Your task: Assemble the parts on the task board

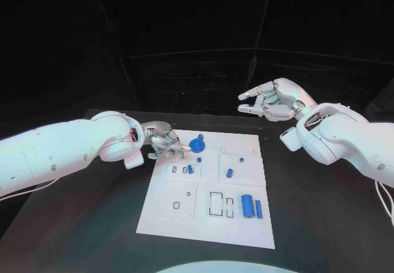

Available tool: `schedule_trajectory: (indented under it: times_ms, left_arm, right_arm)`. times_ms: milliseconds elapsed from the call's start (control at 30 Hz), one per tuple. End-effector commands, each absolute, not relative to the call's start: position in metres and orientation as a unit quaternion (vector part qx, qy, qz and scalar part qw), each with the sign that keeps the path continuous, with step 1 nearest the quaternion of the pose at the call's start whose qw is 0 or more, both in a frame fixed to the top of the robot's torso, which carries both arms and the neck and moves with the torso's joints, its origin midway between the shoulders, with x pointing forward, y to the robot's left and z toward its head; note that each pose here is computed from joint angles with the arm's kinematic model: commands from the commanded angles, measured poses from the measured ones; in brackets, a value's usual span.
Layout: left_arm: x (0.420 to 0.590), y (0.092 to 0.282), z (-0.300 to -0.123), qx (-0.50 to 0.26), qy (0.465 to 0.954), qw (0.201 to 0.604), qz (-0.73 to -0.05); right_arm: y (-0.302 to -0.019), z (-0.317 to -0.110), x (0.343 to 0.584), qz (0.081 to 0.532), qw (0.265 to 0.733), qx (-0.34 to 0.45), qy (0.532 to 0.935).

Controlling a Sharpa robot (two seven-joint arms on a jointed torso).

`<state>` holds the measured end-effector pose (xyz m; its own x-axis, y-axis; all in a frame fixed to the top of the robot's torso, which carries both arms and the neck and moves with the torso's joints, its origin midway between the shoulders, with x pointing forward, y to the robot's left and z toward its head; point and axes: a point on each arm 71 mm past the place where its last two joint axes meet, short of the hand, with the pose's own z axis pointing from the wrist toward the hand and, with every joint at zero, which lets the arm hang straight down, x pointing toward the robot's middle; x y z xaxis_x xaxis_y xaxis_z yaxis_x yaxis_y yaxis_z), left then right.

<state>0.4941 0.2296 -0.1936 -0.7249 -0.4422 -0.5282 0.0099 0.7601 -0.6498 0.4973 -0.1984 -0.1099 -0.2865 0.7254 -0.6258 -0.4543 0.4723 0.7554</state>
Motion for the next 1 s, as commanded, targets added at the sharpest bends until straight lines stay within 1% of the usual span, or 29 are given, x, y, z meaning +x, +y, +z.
schedule_trajectory:
  times_ms: [33,200,367,533,700,1000]
  left_arm:
    - [0.494,0.229,-0.203,-0.029,0.912,0.346,-0.219]
    - [0.496,0.216,-0.21,-0.004,0.919,0.341,-0.199]
    - [0.5,0.207,-0.212,0.004,0.917,0.35,-0.189]
    - [0.503,0.201,-0.211,0.003,0.913,0.361,-0.19]
    - [0.504,0.195,-0.211,-0.002,0.91,0.364,-0.196]
    - [0.507,0.187,-0.213,0.006,0.916,0.352,-0.193]
  right_arm:
    - [-0.201,-0.11,0.501,0.505,0.574,0.132,0.631]
    - [-0.203,-0.112,0.504,0.498,0.575,0.136,0.635]
    - [-0.204,-0.113,0.507,0.491,0.577,0.136,0.638]
    - [-0.205,-0.114,0.509,0.487,0.577,0.135,0.642]
    - [-0.204,-0.115,0.51,0.484,0.577,0.134,0.644]
    - [-0.202,-0.116,0.511,0.483,0.574,0.132,0.648]
